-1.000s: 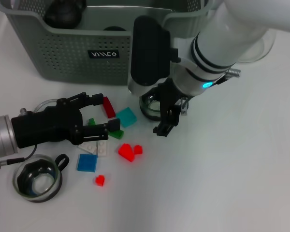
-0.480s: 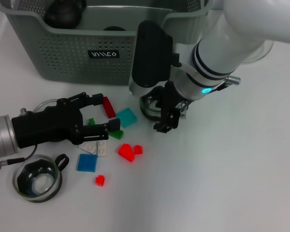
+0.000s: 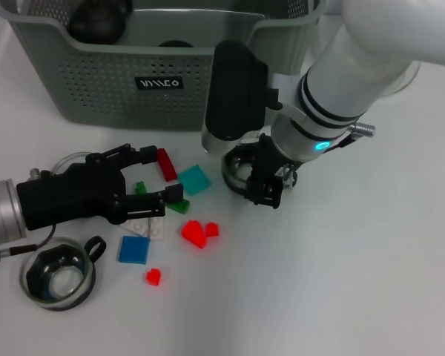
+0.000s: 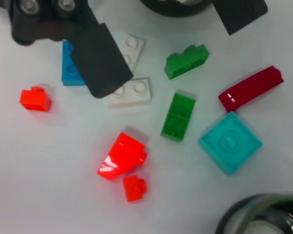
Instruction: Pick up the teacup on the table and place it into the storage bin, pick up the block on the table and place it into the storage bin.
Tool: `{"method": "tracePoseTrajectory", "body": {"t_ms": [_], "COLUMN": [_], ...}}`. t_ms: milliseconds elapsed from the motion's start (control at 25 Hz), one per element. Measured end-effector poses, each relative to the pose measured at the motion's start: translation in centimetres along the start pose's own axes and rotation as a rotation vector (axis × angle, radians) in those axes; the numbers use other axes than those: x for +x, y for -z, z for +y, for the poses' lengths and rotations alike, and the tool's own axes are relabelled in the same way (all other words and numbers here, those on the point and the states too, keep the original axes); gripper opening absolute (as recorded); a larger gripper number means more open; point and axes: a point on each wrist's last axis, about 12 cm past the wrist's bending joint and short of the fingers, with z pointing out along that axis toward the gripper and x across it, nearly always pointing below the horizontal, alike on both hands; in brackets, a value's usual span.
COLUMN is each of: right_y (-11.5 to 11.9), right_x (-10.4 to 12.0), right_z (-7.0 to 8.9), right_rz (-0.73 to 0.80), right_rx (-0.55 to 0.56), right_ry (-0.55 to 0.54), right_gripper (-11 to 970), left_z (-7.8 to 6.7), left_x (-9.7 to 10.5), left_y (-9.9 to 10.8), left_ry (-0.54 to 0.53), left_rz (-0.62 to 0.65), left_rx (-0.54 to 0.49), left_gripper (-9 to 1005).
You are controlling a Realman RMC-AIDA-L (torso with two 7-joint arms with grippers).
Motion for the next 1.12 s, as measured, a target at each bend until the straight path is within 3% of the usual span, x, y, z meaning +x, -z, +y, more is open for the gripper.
{"method": "tracePoseTrajectory", "body": {"t_ms": [240, 520, 720, 760, 800, 880, 920, 1120], "right_y": [1.3, 4.6, 10.5, 13.2, 13.2, 17.0, 17.0, 21.3], "right_x": [-0.1, -0.2, -0.4, -0.8, -0.8, -1.3, -1.3, -1.7], "right_z": [0.0, -0.4, -1.5, -1.9, -1.9, -2.6, -2.6, -5.1], "right_rz": [-0.019, -0.057, -0.183, -0.274, -0.274, -0.441, -0.441, -0.688], "right_rx": [-0.039, -0.108, -0.161, -0.18, -0.18, -0.184, -0.184, -0.127], "right_ry": [-0.026, -0.06, -0.083, -0.085, -0.085, -0.087, -0.087, -0.134], "right_gripper": [127, 54, 53, 53, 53, 53, 53, 53], "left_z": [-0.1, -0.2, -0.2, -0.2, -0.3, -0.3, -0.3, -0.3], "left_x": [0.1, 0.2, 0.3, 0.3, 0.3, 0.3, 0.3, 0.4], "left_y": [0.1, 0.3, 0.4, 0.4, 0.4, 0.4, 0.4, 0.4], "left_ry": [0.004, 0.006, 0.003, 0.001, 0.0, 0.0, 0.0, 0.002], "left_rz": [-0.001, -0.002, -0.002, -0.003, -0.003, -0.004, -0.004, -0.005], "left_rx": [-0.001, 0.001, 0.001, 0.001, 0.001, 0.002, 0.002, 0.003], "left_gripper": [864, 863, 862, 861, 861, 861, 860, 859]}}
